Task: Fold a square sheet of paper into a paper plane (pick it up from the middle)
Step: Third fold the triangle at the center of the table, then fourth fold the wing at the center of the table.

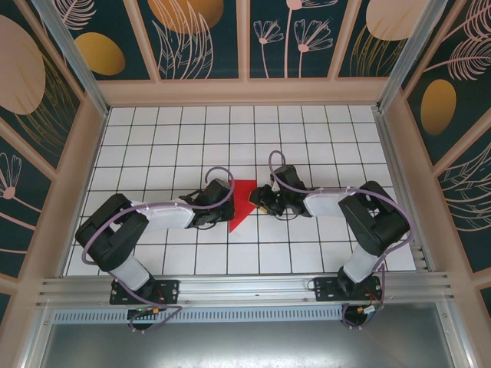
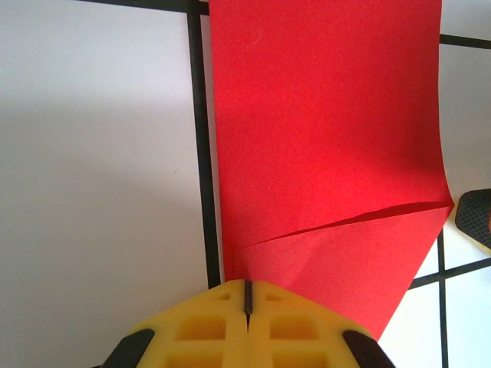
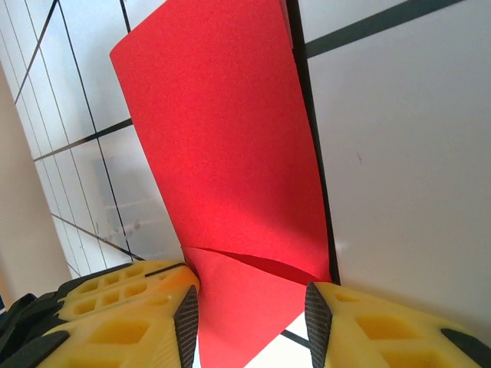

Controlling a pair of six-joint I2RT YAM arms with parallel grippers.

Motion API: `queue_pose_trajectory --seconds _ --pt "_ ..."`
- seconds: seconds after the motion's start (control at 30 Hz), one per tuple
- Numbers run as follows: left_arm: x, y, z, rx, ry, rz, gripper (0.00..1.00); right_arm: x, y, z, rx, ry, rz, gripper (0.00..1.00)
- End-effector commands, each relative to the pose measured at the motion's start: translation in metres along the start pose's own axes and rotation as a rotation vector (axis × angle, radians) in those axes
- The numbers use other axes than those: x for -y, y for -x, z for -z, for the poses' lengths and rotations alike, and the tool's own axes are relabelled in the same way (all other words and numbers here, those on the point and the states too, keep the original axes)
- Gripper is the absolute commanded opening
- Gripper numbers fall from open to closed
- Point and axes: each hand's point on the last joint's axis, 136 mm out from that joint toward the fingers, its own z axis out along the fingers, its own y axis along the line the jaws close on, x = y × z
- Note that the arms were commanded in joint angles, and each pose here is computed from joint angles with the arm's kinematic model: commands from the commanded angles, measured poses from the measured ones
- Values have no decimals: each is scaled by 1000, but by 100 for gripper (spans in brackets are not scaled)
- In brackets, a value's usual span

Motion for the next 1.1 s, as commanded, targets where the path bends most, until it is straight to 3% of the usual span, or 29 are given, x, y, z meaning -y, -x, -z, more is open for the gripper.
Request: queue_pose_trajectory --seconds 0.0,0.37,1.07 --pt "-20 -13 -4 -33 65 13 1 0 1 -6 -7 -19 -2 43" --pt "-22 -14 -4 -33 72 15 1 9 6 2 41 -84 -5 47" --pt "-21 -12 -2 -25 73 13 1 -21 -10 -7 -68 116 15 34"
